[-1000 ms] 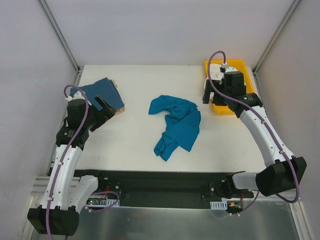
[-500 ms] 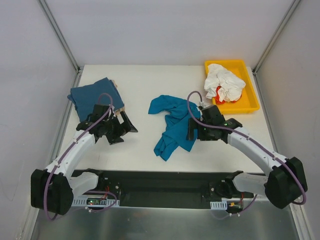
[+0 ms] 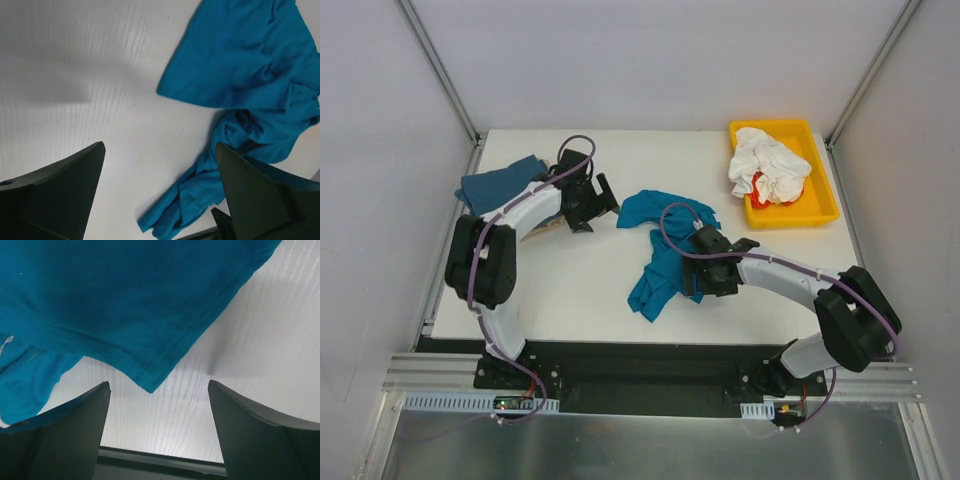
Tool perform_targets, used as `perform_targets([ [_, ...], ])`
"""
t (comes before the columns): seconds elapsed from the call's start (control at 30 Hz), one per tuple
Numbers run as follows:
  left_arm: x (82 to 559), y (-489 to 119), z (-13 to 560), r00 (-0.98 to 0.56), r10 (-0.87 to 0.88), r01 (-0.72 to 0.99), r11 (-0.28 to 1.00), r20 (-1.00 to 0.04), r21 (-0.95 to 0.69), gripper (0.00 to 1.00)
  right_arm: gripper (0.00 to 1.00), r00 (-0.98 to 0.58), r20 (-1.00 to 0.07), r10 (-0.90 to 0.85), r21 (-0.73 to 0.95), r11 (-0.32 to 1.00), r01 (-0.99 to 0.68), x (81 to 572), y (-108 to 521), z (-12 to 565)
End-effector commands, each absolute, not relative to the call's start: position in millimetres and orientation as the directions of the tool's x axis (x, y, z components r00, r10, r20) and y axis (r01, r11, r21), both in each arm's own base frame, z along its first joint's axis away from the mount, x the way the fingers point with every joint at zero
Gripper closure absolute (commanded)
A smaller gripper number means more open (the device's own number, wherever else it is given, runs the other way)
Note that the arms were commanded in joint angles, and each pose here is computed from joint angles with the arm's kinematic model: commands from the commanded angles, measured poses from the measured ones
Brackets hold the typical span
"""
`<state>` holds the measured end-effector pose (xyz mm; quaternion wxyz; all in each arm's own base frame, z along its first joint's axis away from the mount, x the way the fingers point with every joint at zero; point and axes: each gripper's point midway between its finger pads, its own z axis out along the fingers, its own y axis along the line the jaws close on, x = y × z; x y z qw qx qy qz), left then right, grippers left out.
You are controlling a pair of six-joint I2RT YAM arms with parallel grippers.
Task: Fold and stack the t-shirts
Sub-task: Flatten out the tshirt
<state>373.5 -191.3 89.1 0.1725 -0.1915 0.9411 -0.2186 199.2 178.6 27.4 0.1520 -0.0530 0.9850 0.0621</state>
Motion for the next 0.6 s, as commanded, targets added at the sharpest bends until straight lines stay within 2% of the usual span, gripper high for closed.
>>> perform_targets([
  [0.0, 400, -209, 66, -0.886, -0.395, -0.263, 0.860, -0.244, -0.437, 0.09, 0.18, -0.930, -0.361, -0.076, 0.056, 0.993, -0.103, 215, 183, 34],
  [0.13, 410, -227, 50, -0.905, -0.366, -0.244, 0.864, -0.216, -0.441, 0.10, 0.19, -0.934, -0.349, -0.074, 0.050, 0.994, -0.097, 216, 184, 25],
  [0.3, 405, -236, 18, -0.927, -0.312, -0.221, 0.903, -0.208, -0.369, 0.08, 0.22, -0.943, -0.321, -0.093, 0.023, 0.994, -0.106, 213, 182, 13],
  [0.4, 401, -238, 0, -0.937, -0.285, -0.212, 0.923, -0.201, -0.319, 0.12, 0.25, -0.941, -0.319, -0.111, 0.023, 0.992, -0.125, 215, 183, 10],
  [0.53, 402, -246, -9, -0.946, -0.267, -0.204, 0.930, -0.182, -0.305, 0.28, 0.28, -0.935, -0.336, -0.114, 0.018, 0.992, -0.127, 218, 183, 10],
  [0.57, 402, -249, -10, -0.948, -0.260, -0.196, 0.932, -0.183, -0.306, 0.37, 0.29, -0.934, -0.336, -0.118, 0.021, 0.991, -0.133, 218, 183, 11],
])
